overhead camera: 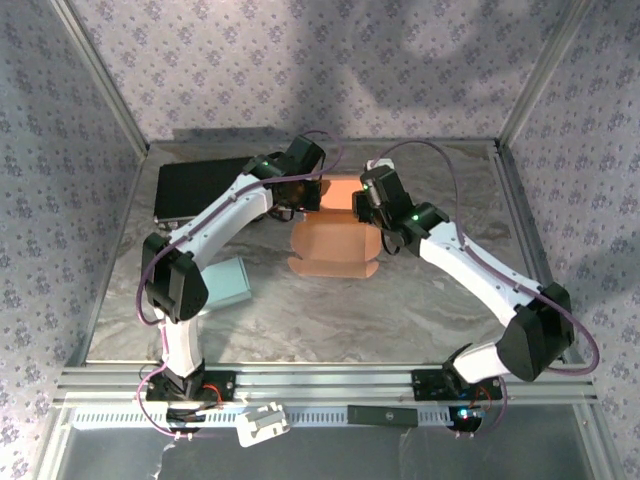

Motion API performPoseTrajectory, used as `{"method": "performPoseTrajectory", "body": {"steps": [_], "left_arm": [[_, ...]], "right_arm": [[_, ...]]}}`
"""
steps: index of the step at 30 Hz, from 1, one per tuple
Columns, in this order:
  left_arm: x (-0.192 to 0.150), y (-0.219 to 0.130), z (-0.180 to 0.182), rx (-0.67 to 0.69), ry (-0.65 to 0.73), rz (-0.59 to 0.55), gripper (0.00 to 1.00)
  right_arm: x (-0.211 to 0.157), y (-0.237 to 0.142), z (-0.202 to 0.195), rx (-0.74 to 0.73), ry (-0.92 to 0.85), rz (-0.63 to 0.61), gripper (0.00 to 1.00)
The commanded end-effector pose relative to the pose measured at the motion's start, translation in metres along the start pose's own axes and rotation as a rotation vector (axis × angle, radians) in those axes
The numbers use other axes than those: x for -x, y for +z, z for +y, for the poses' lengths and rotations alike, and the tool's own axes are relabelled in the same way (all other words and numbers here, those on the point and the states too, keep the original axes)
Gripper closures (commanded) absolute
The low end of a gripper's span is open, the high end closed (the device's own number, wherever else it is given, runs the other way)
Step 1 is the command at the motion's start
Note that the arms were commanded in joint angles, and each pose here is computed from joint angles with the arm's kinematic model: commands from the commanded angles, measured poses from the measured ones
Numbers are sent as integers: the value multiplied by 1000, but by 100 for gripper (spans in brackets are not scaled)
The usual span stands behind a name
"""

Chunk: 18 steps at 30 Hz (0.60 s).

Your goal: Fold the paper box

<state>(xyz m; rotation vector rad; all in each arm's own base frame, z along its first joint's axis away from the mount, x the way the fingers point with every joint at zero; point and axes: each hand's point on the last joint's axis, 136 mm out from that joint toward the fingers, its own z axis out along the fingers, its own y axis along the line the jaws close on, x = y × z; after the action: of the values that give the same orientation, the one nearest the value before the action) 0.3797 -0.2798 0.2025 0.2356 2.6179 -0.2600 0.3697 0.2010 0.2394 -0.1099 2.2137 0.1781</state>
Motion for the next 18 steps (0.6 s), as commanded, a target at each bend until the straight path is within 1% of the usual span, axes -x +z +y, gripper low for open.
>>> {"method": "performPoseTrajectory", "body": {"steps": [1,8,13,18], "left_arm": [[6,-4,-2,12,-10,-15,100],[7,-3,-2,15,-5,-9,100],[7,-3,-2,14,-7,-13,100],[5,-1,-2,16,-6,-6,100]], "right_arm": [[-7,10,4,-4,21,12,59],[-21,27,1,-48,17,37,70],[-22,30,-7,-121,6,38,81],[-28,31,-13,-178,5,47,80]]}}
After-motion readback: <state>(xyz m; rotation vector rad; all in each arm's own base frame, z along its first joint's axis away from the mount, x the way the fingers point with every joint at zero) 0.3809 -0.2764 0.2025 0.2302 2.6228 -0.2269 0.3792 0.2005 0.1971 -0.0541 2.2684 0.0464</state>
